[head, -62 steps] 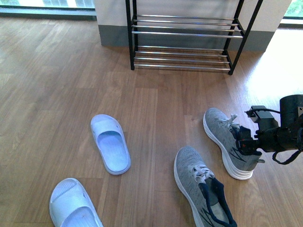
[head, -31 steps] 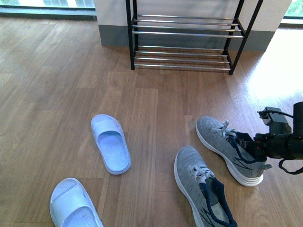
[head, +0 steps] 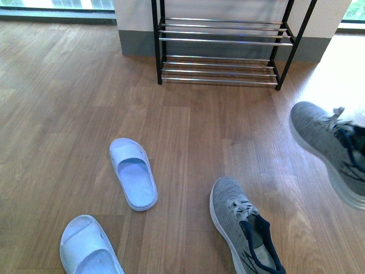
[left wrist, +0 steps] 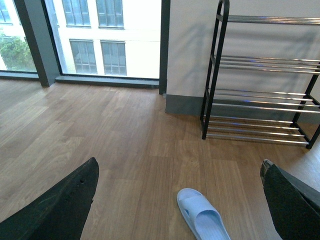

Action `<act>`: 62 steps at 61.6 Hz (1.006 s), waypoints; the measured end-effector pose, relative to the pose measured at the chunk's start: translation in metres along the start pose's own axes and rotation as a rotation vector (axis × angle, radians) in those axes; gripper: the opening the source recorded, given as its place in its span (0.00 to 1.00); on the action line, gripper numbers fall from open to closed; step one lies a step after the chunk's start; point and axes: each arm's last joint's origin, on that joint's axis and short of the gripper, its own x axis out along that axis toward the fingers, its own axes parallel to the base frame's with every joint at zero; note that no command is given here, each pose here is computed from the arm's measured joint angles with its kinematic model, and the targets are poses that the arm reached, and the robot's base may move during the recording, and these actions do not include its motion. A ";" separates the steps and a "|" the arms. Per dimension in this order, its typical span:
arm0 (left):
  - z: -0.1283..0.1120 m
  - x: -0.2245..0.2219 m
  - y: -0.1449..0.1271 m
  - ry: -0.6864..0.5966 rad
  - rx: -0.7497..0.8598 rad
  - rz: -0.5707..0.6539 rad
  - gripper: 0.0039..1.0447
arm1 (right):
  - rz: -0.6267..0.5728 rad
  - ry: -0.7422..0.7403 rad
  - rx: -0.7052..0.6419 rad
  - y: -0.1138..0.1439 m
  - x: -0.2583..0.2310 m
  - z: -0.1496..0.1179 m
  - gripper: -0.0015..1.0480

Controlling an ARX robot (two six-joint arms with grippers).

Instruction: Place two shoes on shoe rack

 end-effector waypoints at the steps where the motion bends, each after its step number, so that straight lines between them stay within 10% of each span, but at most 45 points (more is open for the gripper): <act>1: 0.000 0.000 0.000 0.000 0.000 0.000 0.91 | 0.002 -0.007 0.004 0.000 -0.003 0.002 0.02; 20: 0.000 0.000 0.000 0.000 0.000 0.000 0.91 | 0.058 -0.161 0.025 0.008 -0.085 0.049 0.02; 62: 0.000 0.000 0.000 0.000 0.000 0.003 0.91 | 0.072 -0.164 0.011 0.008 -0.099 0.046 0.02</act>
